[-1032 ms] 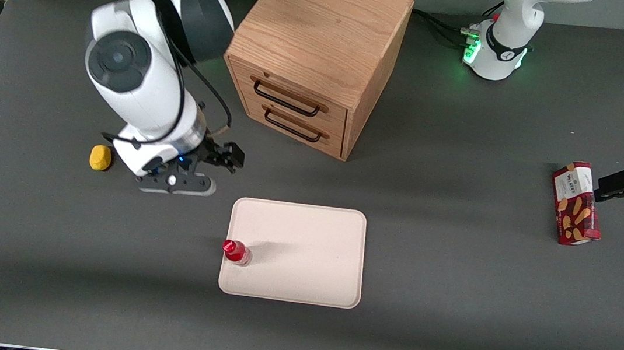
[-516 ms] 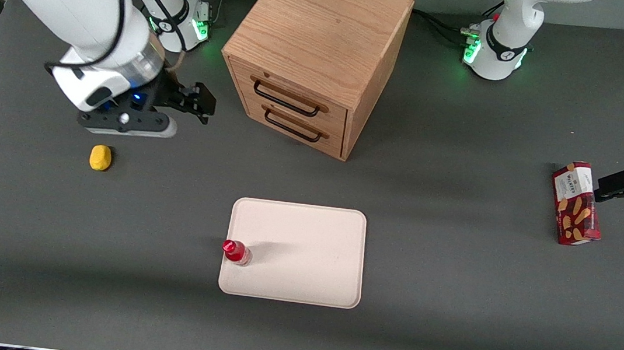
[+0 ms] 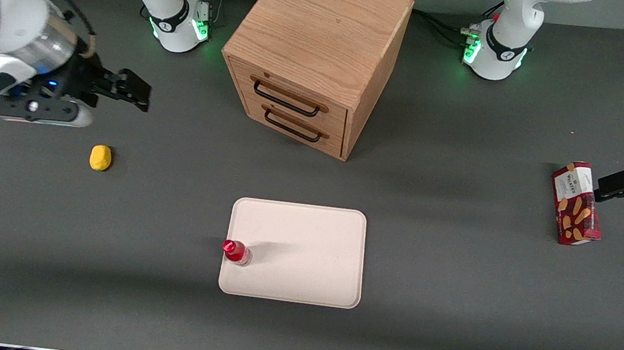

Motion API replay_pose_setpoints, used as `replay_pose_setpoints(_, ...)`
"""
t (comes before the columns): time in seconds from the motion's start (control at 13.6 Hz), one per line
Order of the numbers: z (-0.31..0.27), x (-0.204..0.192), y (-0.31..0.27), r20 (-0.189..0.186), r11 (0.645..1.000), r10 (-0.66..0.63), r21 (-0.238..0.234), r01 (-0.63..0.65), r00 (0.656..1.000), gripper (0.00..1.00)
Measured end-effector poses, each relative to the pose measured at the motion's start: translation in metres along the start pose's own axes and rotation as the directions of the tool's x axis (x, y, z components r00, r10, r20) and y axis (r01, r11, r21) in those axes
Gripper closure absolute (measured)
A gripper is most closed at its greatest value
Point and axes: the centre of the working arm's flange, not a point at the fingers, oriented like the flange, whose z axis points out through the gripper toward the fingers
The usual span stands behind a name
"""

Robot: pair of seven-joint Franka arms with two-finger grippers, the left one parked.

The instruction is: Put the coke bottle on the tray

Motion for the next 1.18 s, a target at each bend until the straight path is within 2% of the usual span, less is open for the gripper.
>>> replay_pose_setpoints(0.29, -0.003, -0.016, 0.095, 0.032, 0.999, -0.029, 0.031, 0.028, 0.999, 0.00)
replay_pose_setpoints(0.44, 0.002, -0.020, 0.139, 0.035, 0.998, -0.035, 0.047, 0.033, 0.999, 0.00)
replay_pose_setpoints(0.81, 0.028, -0.020, 0.160, -0.032, 0.996, -0.065, 0.055, 0.067, 0.997, 0.00)
replay_pose_setpoints(1.18, 0.034, -0.014, 0.168, -0.086, 0.998, -0.062, -0.004, 0.061, 0.994, 0.00)
